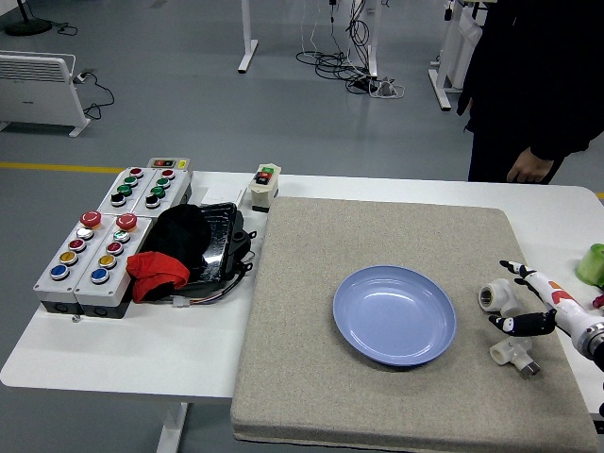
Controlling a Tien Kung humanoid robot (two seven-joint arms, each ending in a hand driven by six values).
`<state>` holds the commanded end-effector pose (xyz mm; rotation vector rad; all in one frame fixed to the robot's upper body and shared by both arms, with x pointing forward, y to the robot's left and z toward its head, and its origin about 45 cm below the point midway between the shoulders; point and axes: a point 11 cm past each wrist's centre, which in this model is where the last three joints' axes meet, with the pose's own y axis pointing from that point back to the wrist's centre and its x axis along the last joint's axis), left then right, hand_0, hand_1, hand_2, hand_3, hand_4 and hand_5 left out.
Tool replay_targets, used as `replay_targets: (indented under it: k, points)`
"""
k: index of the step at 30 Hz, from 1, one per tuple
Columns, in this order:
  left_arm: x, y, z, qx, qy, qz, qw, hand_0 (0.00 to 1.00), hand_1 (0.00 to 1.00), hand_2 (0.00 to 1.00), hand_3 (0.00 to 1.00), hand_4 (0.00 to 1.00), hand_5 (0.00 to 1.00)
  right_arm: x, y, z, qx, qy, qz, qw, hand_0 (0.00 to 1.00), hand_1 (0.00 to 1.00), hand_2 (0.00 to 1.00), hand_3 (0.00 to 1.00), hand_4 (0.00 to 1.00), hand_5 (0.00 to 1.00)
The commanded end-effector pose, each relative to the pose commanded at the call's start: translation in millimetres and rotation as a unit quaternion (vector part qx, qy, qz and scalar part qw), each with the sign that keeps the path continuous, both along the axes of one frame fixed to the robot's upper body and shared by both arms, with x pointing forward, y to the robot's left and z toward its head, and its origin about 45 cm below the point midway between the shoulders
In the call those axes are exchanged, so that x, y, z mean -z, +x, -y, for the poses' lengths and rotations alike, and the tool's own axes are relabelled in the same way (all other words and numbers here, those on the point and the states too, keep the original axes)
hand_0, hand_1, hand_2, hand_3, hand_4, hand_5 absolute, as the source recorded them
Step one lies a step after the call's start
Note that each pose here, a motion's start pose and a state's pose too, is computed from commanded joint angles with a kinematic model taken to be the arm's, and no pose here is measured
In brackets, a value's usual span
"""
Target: Pick pipe place plate twice
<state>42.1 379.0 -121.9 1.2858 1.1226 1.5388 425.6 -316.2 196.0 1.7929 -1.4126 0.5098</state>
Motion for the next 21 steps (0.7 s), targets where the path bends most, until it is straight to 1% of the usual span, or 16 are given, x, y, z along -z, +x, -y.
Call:
replay_targets:
  k: [2,5,12,14,16,18,19,21]
  points:
    - [0.0,0.0,0.1,0.000,0.000,0.000,1.000,0.620,0.591,0.545,0.587,0.269,0.998,1.2,1.1,-0.9,-0.002,-0.004,-0.001,1.000,0.998,0.955,0.998,0.998,0.774,0.291]
    - [0.0,0.3,0.3,-0.001,0.000,0.001,1.000,0.620,0.591,0.545,0.587,0.269,0.998,3.3,5.9,-4.0,-0.001,-0.010,0.002,1.000,0.998,0.955,0.998,0.998,0.774,0.291]
    - [-0.2,2.3,0.3,-0.001,-0.001,0.003,1.000,0.620,0.591,0.545,0.587,0.269,0.998,8.6,15.7,-0.5,0.014,-0.034,0.005,0.999,0.998,0.947,0.998,0.995,0.769,0.278]
    - [-0.2,2.6,0.4,-0.001,-0.001,0.003,1.000,0.620,0.591,0.545,0.587,0.270,0.998,10.2,17.7,0.9,0.020,-0.038,0.007,0.999,0.998,0.939,0.998,0.983,0.752,0.279]
    - [-0.2,2.9,0.8,-0.001,-0.001,0.002,1.000,0.620,0.591,0.545,0.587,0.270,0.998,11.7,20.1,1.1,0.020,-0.041,0.005,0.999,0.998,0.939,0.998,0.983,0.752,0.279]
    - [-0.3,3.3,0.5,0.000,-0.001,0.001,1.000,0.620,0.591,0.545,0.587,0.270,0.998,15.0,22.4,1.0,0.018,-0.047,-0.002,0.999,0.998,0.939,0.998,0.983,0.752,0.279]
    - [-0.4,3.4,0.1,0.001,0.000,0.001,1.000,0.620,0.591,0.545,0.586,0.271,0.998,16.3,23.1,1.2,0.019,-0.047,-0.003,0.999,0.998,0.928,0.998,0.967,0.739,0.275]
    - [-0.6,3.6,-0.4,0.001,0.000,0.001,1.000,0.620,0.591,0.545,0.586,0.271,0.998,17.9,24.1,1.7,0.022,-0.044,-0.001,0.999,0.998,0.928,0.998,0.967,0.739,0.275]
